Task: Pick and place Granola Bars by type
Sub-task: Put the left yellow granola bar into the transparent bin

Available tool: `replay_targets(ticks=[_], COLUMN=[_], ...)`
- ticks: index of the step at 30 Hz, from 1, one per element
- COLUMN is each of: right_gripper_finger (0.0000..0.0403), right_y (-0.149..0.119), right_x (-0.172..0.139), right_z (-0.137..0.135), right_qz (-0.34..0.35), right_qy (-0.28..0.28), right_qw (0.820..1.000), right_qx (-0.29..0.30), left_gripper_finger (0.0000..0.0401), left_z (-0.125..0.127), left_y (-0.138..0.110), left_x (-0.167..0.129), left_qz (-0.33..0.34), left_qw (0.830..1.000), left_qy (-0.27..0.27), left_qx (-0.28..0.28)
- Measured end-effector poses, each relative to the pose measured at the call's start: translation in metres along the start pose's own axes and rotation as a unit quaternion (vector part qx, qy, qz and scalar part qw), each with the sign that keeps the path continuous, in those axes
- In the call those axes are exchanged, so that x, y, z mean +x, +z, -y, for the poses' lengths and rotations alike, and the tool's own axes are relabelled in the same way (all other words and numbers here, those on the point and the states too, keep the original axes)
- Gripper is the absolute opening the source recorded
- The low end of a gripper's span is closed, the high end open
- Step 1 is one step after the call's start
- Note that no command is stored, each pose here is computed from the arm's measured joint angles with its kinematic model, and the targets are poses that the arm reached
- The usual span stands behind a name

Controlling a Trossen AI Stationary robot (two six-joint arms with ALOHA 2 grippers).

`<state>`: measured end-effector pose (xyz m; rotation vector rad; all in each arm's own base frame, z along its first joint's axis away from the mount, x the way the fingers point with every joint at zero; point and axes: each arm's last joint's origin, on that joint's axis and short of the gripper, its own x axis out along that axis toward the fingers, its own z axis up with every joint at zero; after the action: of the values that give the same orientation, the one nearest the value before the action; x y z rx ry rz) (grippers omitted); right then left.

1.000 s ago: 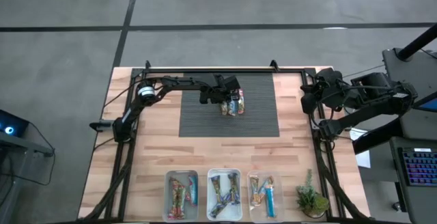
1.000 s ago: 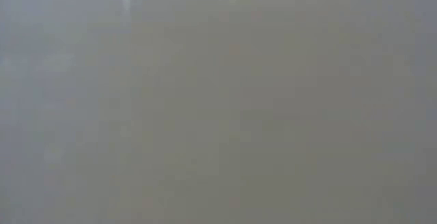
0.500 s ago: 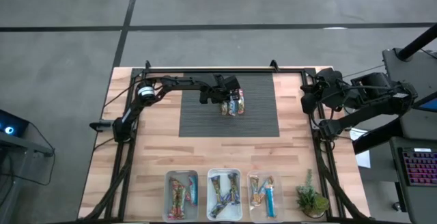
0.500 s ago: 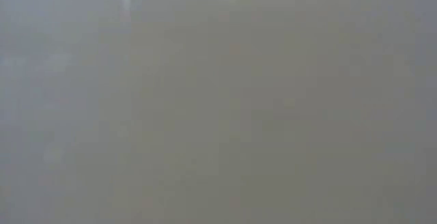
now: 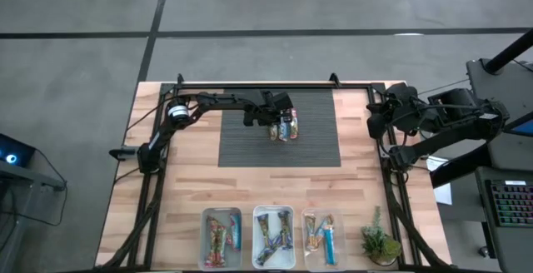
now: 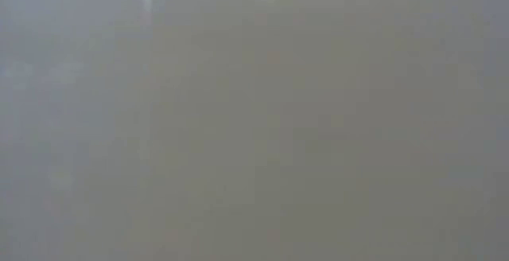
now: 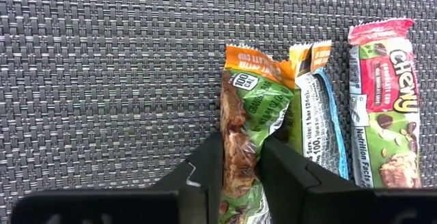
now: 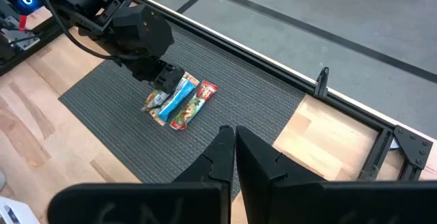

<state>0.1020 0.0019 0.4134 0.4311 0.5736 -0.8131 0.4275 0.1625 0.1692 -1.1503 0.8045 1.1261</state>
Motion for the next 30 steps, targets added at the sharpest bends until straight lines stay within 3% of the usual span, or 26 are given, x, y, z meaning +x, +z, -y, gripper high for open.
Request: replay_targets(ticks=[11,22,30], right_gripper_finger=[0.0008,0.0008,0.0008], right_y=[0.000,0.000,0.000], right_x=[0.000,0.000,0.000], right_z=[0.000,0.000,0.000], right_qz=[0.000,0.000,0.000], right_qy=[0.000,0.000,0.000], right_qw=[1.000,1.000,1.000], right_qx=[0.000,0.000,0.000], left_gripper_finger=[0.0051,0.0050,0.0050], left_z=[0.000,0.010,0.012], left_y=[0.000,0.004,0.007], left_x=[-0.001,-0.016,-0.030], left_qz=[-0.002,-0.011,-0.015], left_qw=[1.000,0.998,0.993], left_qy=[-0.002,-0.016,0.006], left_qx=[0.009,0.060,0.119])
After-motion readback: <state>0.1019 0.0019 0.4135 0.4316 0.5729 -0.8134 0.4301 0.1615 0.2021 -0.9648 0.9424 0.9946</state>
